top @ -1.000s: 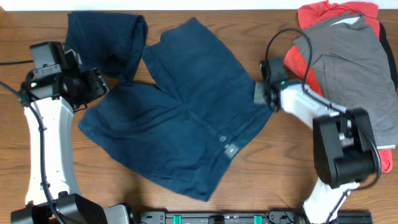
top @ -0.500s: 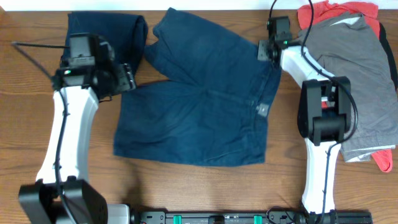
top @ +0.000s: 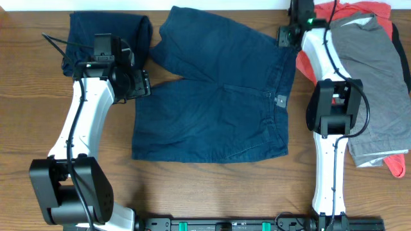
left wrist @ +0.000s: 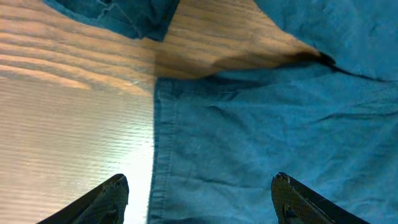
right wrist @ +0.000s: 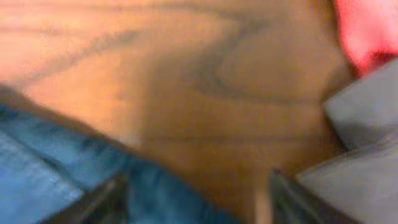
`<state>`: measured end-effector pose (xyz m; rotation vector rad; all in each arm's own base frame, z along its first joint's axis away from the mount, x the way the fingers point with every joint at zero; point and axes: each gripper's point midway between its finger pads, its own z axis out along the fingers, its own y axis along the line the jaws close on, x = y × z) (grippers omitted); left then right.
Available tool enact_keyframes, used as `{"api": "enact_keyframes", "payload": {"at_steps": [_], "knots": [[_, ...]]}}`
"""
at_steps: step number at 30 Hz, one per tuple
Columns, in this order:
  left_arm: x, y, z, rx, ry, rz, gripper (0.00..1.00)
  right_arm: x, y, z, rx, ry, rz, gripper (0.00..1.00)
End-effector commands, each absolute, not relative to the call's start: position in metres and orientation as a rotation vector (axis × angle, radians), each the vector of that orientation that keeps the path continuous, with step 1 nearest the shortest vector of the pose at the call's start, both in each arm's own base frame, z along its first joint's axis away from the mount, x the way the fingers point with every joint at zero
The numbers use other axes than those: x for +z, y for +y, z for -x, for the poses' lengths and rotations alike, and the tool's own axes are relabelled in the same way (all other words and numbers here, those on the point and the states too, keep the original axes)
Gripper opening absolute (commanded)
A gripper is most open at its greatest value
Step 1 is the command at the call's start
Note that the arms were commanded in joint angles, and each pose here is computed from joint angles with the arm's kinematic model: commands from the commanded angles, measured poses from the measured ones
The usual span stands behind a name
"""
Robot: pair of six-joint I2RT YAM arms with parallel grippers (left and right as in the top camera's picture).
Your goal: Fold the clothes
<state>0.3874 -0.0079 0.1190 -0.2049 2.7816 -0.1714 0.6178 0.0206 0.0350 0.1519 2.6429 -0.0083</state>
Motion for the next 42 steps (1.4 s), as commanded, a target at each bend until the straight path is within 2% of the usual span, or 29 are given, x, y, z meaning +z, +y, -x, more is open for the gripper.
{"api": "enact_keyframes", "payload": {"at_steps": [1,2,3,7,11,12,14,21,26,29,36,42], "knots": [[0.142,0.0,-0.385,-0.089,2.746,0.136,0.81,0.13,0.048,-0.617,0.127,2.554,-0.071,0.95],[0.149,-0.001,-0.382,-0.097,2.74,0.134,0.93,0.147,0.052,-0.604,0.136,2.573,-0.076,0.99],[0.155,-0.002,-0.379,-0.103,2.732,0.133,0.98,0.165,0.055,-0.588,0.136,2.598,-0.069,0.99],[0.179,-0.002,-0.367,-0.108,2.689,0.14,0.98,0.214,0.06,-0.527,0.143,2.688,-0.133,0.99],[0.192,-0.003,-0.349,-0.123,2.689,0.207,0.98,0.235,0.067,-0.468,0.127,2.813,-0.21,0.97],[0.194,-0.003,-0.342,-0.13,2.701,0.239,0.98,0.24,0.07,-0.463,0.12,2.813,-0.217,0.93],[0.193,-0.003,-0.328,-0.14,2.739,0.315,0.98,0.249,0.088,-0.449,0.171,2.82,-0.202,0.93],[0.168,-0.001,-0.287,-0.138,2.841,0.77,0.98,0.263,0.085,-0.395,-0.092,2.789,-0.468,0.91],[0.142,0.007,-0.264,-0.058,2.855,0.975,0.98,0.245,0.07,-0.331,-0.267,2.819,-0.63,0.97],[0.124,0.006,-0.253,-0.055,2.829,1.106,0.98,0.217,0.078,-0.3,-0.207,2.855,-0.707,0.96],[0.062,0.006,-0.234,-0.061,2.722,1.39,1.0,0.136,0.109,-0.267,-0.016,2.924,-0.714,0.89],[0.026,0.006,-0.222,-0.069,2.649,1.524,0.93,0.09,0.114,-0.25,0.023,3.0,-0.722,0.87]]}}
